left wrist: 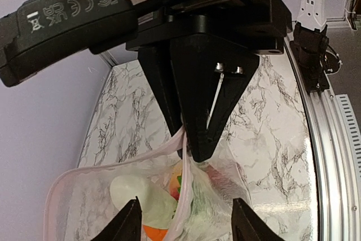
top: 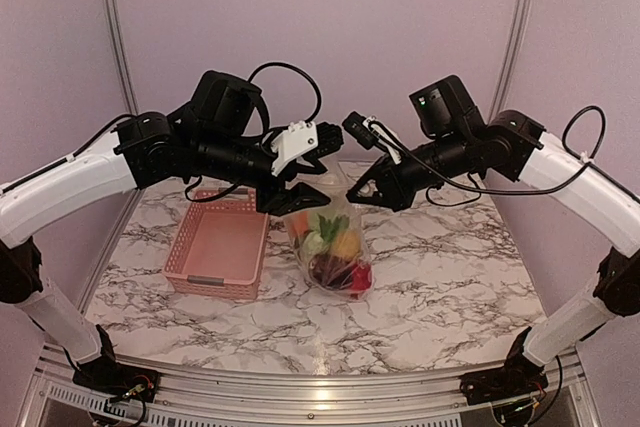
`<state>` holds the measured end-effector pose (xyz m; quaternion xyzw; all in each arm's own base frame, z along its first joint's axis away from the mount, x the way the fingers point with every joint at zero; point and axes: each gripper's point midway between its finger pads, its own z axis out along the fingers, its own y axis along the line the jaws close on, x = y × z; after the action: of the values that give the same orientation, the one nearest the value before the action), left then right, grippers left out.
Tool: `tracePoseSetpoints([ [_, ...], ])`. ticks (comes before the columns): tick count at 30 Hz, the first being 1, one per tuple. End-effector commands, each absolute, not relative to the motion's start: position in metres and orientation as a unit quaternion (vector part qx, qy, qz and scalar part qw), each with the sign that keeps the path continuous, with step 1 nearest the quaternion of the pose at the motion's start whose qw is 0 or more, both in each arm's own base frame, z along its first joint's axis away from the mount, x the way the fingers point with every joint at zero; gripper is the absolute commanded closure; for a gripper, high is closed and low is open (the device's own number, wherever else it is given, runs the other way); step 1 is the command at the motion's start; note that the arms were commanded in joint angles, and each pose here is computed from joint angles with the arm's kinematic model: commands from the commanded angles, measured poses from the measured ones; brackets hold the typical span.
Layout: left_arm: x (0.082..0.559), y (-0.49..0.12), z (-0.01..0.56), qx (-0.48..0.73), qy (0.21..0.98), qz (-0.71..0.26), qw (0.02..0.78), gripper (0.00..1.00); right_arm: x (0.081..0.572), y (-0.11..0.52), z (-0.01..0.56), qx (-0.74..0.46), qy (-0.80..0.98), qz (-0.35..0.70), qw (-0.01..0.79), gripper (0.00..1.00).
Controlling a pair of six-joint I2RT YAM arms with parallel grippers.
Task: Place the food in the zip-top bag and seal the zipper
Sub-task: Pass from the right arm to the left
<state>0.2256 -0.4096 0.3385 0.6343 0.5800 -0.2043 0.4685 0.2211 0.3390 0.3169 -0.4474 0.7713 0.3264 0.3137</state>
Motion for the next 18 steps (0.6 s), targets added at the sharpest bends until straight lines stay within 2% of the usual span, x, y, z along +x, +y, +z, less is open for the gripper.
tracePoseSetpoints([
  [1,0.218,-0.404,0.318,0.655,0.587,-0.181,0.439,0.47,0.209,0.34,0.352,-0.459,0.744,0.349,0.336,0.92],
  [3,0.217,-0.405,0.314,0.659,0.589,-0.178,0.433,0.5,0.207,0.339,0.354,-0.46,0.744,0.351,0.335,0.92],
  [5,0.217,-0.405,0.312,0.66,0.591,-0.172,0.431,0.6,0.207,0.339,0.355,-0.462,0.744,0.35,0.332,0.92],
  [15,0.21,-0.407,0.307,0.659,0.6,-0.16,0.425,0.69,0.202,0.335,0.349,-0.472,0.751,0.337,0.314,0.92],
  [18,0.209,-0.409,0.308,0.652,0.607,-0.165,0.423,0.81,0.202,0.334,0.349,-0.474,0.752,0.335,0.313,0.92],
])
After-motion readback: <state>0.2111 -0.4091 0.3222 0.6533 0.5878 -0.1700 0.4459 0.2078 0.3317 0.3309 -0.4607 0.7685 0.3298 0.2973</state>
